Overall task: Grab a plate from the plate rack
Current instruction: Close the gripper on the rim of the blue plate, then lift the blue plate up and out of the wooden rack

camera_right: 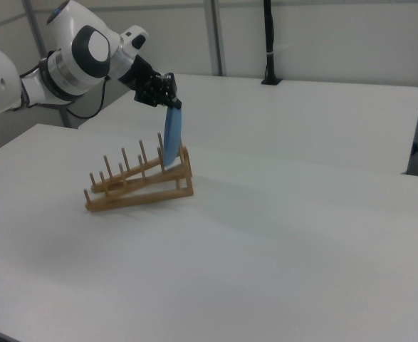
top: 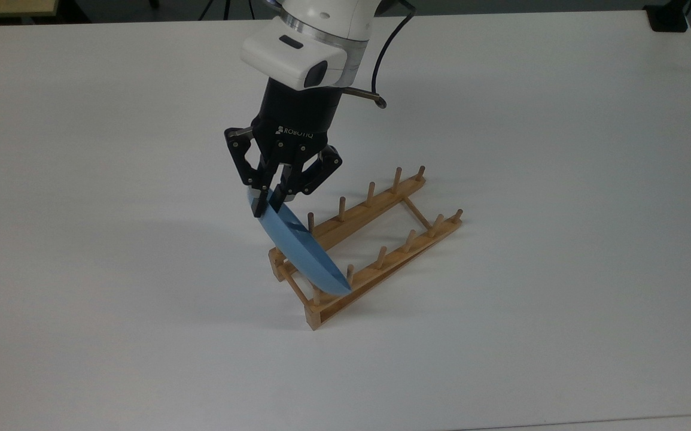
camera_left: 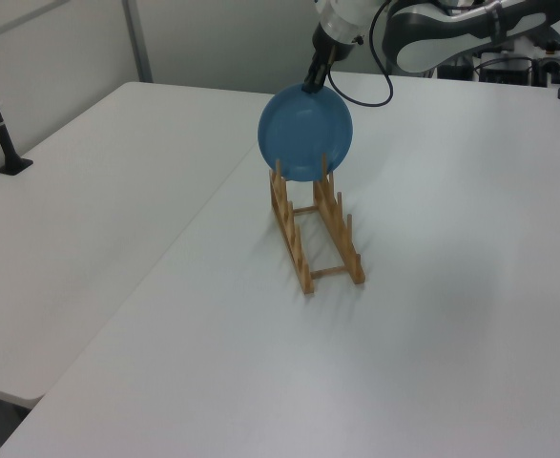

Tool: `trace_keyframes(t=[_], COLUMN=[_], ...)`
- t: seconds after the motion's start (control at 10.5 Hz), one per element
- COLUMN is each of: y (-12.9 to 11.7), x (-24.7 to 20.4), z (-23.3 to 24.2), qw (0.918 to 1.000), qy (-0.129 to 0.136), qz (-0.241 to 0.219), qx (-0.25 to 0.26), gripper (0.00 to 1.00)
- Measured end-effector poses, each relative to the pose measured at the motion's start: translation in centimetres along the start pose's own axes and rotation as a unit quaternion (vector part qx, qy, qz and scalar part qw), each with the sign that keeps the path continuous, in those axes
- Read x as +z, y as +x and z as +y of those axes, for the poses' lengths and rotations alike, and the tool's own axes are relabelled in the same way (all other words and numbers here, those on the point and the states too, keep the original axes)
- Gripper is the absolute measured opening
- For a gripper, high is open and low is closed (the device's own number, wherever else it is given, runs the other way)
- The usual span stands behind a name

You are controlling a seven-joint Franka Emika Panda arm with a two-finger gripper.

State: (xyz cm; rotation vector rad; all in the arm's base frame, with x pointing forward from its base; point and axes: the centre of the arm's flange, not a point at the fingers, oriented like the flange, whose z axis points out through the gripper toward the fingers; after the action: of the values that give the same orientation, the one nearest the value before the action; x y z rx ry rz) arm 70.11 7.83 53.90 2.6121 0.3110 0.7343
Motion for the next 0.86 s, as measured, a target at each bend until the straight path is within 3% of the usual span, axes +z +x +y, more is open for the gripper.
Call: trace_keyframes(t=[0.1,0.86], y=[0.0,1.2], x=[-0.1,-4.3], z=[0.0,0.4], qw=[1.0,0.9994], qy=[-0.003,-0.009], qz=[0.001,0.033], qx=[-0.003,-0.005], gripper=[0.09,0.07])
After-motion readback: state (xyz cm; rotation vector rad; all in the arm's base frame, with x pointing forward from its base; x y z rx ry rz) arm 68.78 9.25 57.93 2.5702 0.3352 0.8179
